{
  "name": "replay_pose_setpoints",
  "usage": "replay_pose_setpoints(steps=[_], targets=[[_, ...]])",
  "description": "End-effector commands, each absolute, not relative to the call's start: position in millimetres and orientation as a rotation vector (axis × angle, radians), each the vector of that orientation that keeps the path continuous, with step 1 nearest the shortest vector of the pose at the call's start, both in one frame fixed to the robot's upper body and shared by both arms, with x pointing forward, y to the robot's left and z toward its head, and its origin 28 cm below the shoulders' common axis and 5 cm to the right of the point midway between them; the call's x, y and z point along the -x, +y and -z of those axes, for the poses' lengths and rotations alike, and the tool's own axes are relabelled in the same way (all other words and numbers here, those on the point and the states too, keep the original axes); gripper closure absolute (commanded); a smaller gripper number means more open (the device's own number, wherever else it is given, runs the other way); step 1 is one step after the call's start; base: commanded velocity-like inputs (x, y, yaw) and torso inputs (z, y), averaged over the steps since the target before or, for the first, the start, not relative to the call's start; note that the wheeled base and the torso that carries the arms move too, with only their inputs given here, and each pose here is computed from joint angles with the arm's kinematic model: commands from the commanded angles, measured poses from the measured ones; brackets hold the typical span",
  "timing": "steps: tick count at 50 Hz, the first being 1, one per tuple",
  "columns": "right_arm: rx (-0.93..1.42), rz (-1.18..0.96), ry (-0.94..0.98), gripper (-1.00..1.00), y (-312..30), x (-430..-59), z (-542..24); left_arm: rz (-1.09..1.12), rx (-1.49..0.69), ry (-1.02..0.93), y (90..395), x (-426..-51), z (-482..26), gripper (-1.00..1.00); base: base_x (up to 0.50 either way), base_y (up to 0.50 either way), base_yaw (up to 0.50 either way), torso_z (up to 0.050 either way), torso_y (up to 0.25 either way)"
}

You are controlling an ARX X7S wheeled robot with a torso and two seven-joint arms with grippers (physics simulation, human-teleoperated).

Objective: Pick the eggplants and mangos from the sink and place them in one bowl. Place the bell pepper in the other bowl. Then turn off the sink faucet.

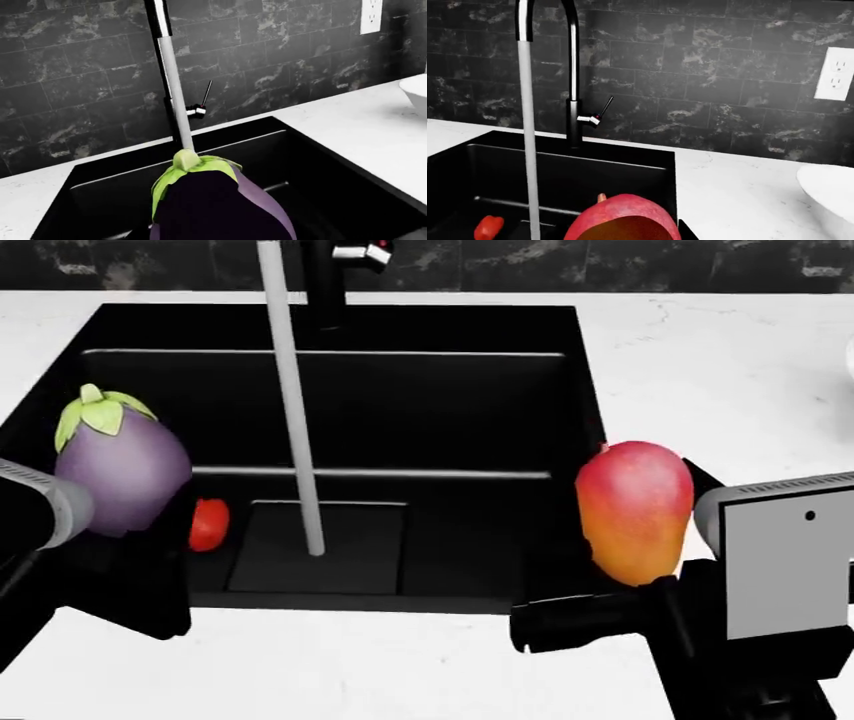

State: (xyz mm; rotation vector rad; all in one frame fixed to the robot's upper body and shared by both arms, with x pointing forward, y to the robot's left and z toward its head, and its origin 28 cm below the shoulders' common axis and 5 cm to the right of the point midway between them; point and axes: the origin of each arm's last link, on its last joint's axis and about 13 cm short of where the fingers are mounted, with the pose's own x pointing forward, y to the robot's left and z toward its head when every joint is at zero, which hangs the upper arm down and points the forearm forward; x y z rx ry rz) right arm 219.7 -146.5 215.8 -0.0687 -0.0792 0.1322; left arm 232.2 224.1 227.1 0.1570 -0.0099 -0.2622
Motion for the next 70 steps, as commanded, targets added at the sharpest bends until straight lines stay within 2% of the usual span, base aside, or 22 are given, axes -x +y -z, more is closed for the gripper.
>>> replay_pose_setpoints(steps=[1, 23, 70], targets=[[0.079, -0.103, -0.091, 1.00, -149.5, -217.1, -217.2, 0.254, -0.138, -0.023, 223.7, -231.5, -229.9, 1.00, -0.27, -0.50, 0.00, 0.000, 0.000], [0.094, -0.063, -0.113, 1.00, -152.7, -214.7, -215.3, 0.258, -0.131, -0.025, 223.0, -231.4, -229.9, 1.00, -0.19, -0.50, 0.00, 0.000, 0.000], [0.125, -0.040, -0.112, 1.00, -155.4, -211.9, -214.1, 0.238, -0.121, -0.038, 225.5, -235.8, -231.8, 1.00, 0.13, -0.50, 0.00, 0.000, 0.001]])
